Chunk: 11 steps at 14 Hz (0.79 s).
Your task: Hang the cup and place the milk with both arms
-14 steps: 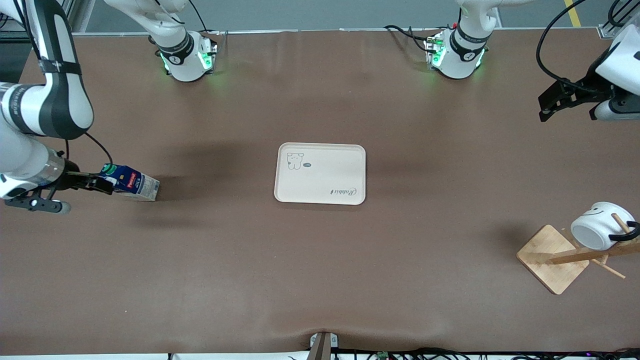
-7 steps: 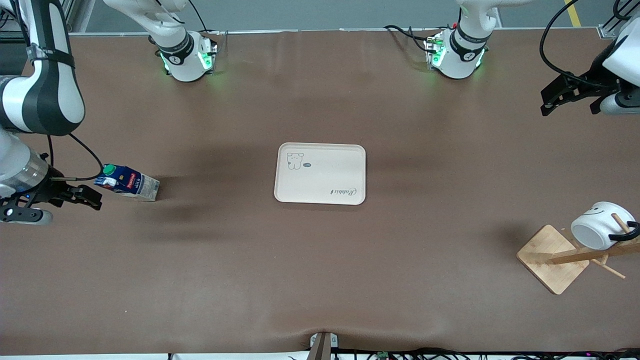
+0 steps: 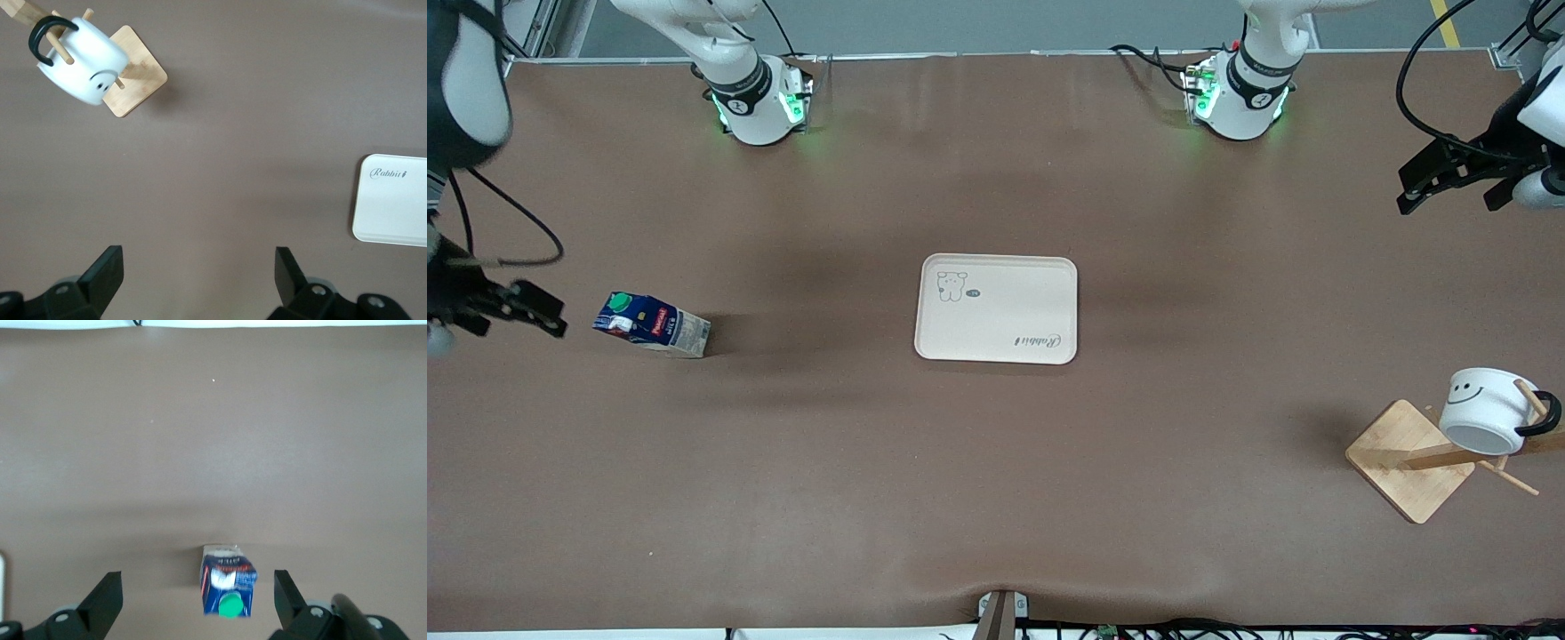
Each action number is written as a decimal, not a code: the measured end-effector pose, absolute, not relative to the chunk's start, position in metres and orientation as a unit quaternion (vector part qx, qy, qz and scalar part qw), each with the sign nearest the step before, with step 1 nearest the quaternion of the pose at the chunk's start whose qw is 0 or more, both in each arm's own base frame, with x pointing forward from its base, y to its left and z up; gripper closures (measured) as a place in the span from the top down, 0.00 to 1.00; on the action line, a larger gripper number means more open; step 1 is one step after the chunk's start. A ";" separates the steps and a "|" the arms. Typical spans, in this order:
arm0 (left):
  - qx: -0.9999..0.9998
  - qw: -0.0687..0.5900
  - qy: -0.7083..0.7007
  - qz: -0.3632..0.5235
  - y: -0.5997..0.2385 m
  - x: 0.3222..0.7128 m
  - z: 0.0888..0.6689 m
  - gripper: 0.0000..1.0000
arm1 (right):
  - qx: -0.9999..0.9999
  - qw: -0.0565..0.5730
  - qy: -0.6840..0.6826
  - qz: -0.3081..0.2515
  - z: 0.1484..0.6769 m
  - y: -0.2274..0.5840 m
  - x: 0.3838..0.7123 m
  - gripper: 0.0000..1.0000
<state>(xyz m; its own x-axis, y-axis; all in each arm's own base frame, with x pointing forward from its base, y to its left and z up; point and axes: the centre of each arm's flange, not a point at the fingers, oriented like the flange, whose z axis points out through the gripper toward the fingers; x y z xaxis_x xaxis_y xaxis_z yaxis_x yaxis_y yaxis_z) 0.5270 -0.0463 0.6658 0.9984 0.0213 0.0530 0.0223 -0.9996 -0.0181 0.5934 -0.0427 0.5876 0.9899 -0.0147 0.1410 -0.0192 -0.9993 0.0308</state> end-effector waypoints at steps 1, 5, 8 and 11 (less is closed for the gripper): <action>-1.000 0.009 -0.011 -0.026 -0.046 0.528 0.665 1.00 | 0.997 0.014 -0.008 0.078 0.608 -0.038 0.581 1.00; -1.000 0.008 -0.011 -0.027 -0.046 0.536 0.661 1.00 | 0.997 0.012 -0.011 0.076 0.639 -0.029 0.553 1.00; -1.000 0.005 -0.008 -0.028 -0.049 0.544 0.659 1.00 | 0.998 0.010 -0.012 0.068 0.634 -0.030 0.553 1.00; -1.000 0.005 -0.003 -0.021 -0.053 0.549 0.652 1.00 | 0.998 0.009 -0.005 0.054 0.636 -0.021 0.549 1.00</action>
